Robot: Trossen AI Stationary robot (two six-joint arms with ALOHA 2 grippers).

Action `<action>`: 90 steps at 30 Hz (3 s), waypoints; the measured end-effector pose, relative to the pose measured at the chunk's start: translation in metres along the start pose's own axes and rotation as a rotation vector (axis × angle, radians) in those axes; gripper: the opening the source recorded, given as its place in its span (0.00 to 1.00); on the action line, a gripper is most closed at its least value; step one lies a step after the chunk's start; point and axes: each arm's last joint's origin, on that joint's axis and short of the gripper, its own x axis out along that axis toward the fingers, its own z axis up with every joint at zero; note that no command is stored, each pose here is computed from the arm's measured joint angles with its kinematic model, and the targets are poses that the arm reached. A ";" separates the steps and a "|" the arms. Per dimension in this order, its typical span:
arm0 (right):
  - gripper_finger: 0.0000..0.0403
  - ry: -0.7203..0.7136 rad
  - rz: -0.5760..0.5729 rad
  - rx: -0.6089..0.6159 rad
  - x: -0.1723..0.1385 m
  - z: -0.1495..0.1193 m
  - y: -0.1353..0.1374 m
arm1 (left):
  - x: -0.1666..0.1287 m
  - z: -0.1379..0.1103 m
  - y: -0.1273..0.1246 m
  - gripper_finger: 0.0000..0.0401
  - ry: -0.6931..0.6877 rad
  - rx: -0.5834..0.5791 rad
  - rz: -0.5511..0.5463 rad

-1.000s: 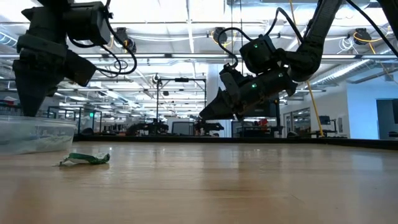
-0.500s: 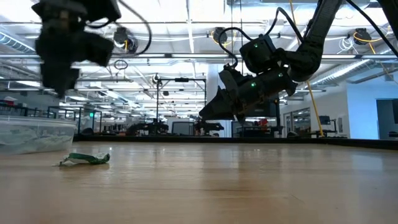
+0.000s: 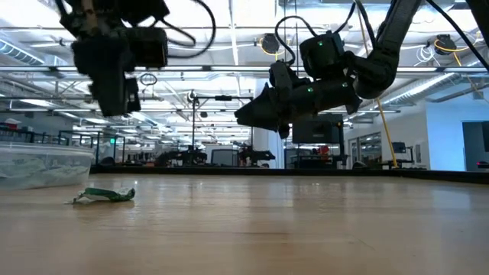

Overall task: Pick and place Stevia / Truvia into bins
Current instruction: Put the dark green stevia packet into the transparent bin

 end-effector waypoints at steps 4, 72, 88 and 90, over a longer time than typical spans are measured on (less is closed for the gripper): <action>0.27 0.027 0.001 0.013 0.001 -0.003 0.002 | 0.023 0.002 0.003 0.22 0.050 0.077 -0.011; 0.27 0.187 0.015 0.043 0.006 -0.037 0.060 | 0.093 -0.014 -0.037 0.22 -0.111 0.050 0.138; 0.27 0.188 0.006 0.149 0.005 -0.038 0.064 | 0.091 -0.022 -0.025 0.22 0.035 0.372 0.210; 0.27 0.188 0.004 0.171 0.005 -0.038 0.064 | 0.091 -0.023 -0.023 0.22 0.064 0.439 0.221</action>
